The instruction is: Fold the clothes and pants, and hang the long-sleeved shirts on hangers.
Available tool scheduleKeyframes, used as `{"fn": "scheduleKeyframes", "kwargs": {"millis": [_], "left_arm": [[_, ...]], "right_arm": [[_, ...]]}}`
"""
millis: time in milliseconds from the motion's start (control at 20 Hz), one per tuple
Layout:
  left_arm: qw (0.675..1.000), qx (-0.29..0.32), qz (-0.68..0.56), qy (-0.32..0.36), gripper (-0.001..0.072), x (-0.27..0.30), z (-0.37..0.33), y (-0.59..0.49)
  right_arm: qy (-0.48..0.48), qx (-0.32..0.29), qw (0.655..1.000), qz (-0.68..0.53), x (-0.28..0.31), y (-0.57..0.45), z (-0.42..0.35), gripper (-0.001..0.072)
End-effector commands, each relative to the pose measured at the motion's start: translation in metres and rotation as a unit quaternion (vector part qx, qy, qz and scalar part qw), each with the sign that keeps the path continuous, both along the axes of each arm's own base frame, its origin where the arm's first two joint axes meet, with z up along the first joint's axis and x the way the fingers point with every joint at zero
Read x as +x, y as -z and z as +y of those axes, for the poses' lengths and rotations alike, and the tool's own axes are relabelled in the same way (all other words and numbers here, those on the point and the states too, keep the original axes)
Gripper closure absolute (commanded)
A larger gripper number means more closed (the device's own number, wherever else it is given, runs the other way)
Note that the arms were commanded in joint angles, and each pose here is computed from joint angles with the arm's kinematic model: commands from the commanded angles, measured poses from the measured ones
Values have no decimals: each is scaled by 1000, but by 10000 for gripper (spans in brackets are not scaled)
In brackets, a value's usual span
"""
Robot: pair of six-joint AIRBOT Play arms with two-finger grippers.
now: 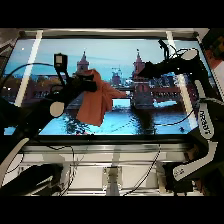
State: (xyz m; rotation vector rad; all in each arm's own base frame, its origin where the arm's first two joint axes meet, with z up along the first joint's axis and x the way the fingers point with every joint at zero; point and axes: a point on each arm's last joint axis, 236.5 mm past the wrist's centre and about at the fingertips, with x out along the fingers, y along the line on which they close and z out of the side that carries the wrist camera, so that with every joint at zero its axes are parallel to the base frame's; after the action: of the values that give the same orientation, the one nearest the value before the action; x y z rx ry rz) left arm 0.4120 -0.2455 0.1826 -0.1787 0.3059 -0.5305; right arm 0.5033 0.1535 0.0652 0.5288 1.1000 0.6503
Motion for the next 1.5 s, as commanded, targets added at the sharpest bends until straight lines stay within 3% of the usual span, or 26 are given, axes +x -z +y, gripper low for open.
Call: {"fn": "scheduleKeyframes", "kwargs": {"millis": [0, 300, 500, 1000, 1450], "left_arm": [[998, -17, -35, 56, 690, -24, -36, -69], [987, -54, -76, 127, 690, -70, -89, -126], [987, -46, -69, 137, 689, -74, -95, -119], [995, 27, -90, 17, 690, 5, -5, -103], [983, 126, 96, 90, 689, 0, -53, 48]], "right_arm": [[103, 9, 994, -25, 40, -8, -32, 702], [193, 13, 981, -7, 55, -6, -93, 702], [212, 16, 977, 0, 55, -5, -115, 702], [194, 16, 981, 15, 46, -3, -108, 702], [195, 18, 981, 15, 46, -3, -108, 702]]}}
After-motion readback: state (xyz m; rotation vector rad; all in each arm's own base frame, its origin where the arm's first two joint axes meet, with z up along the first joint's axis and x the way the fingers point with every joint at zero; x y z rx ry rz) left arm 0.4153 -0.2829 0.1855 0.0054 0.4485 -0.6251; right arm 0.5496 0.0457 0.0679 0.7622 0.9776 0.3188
